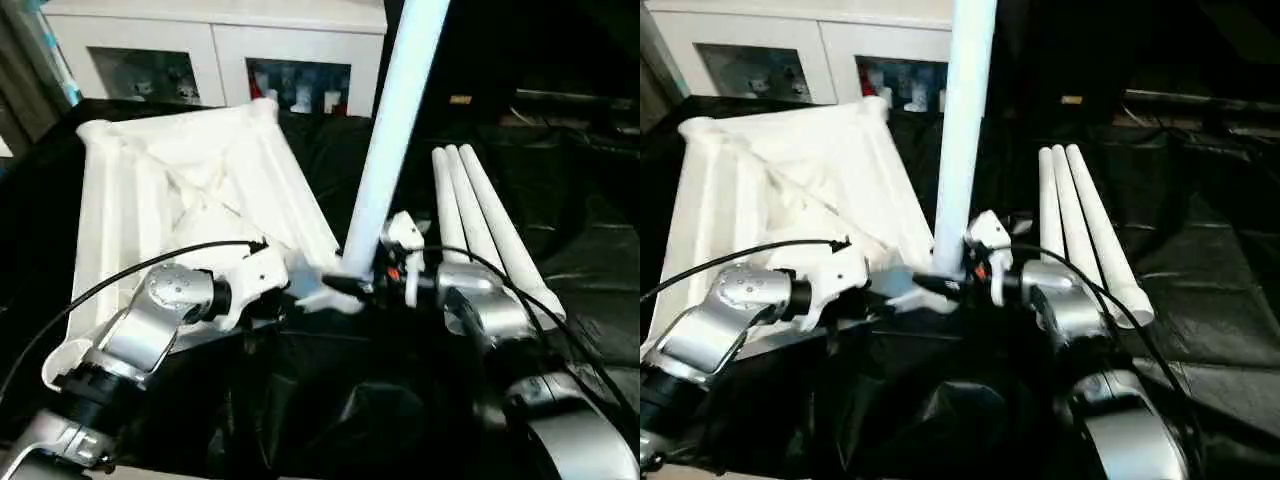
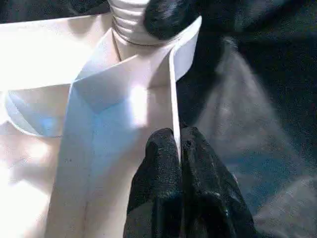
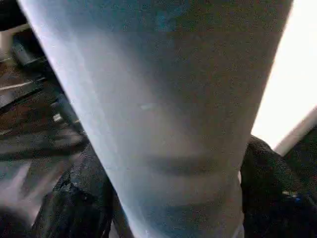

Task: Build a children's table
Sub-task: Move to table

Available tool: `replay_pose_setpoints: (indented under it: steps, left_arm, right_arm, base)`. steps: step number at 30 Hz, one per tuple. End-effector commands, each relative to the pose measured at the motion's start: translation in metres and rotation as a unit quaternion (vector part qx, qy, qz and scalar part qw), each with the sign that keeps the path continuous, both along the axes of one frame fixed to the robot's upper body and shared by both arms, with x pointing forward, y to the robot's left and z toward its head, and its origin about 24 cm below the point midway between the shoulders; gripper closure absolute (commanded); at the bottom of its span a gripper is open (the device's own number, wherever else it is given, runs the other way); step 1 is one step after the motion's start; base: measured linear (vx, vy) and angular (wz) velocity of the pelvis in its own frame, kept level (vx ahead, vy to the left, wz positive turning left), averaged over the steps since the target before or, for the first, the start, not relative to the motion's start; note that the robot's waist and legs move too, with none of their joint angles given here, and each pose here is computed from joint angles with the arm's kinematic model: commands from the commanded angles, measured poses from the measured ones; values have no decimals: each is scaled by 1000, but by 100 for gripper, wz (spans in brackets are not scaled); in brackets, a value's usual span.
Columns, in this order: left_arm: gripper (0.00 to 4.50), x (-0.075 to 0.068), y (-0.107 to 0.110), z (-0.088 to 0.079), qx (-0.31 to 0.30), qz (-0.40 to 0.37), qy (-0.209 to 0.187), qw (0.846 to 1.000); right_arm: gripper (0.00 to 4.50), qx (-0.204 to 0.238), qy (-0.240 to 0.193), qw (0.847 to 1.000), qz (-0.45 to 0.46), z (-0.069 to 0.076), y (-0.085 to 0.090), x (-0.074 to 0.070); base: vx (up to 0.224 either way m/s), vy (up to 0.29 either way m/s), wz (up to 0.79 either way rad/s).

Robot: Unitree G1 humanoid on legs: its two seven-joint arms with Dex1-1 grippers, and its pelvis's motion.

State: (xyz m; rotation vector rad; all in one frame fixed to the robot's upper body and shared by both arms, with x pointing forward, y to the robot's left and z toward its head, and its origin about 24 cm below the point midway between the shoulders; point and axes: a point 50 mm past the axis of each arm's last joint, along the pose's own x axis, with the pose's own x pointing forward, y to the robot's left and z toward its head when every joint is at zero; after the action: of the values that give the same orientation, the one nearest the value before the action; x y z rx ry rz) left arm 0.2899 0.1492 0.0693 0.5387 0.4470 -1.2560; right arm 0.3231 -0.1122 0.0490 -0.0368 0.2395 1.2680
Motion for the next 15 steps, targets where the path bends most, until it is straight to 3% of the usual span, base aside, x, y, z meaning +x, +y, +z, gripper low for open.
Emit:
replay_pose_setpoints:
  steps: [1, 9, 15]
  left_arm:
    - [450, -8, -12, 5, -11, -68, 0, 998]
    - [450, -14, -6, -2, 12, -104, 15, 994]
    - [450, -6, -9, -1, 9, -68, -2, 998]
  right_arm:
    - [179, -27, 34, 999, 2, -17, -10, -8]
    - [179, -67, 66, 995, 46, -40, -15, -28]
    - [179, -76, 53, 995, -35, -49, -12, -21]
  base:
    - [0, 0, 0]
    - [0, 0, 0]
    - [0, 0, 0]
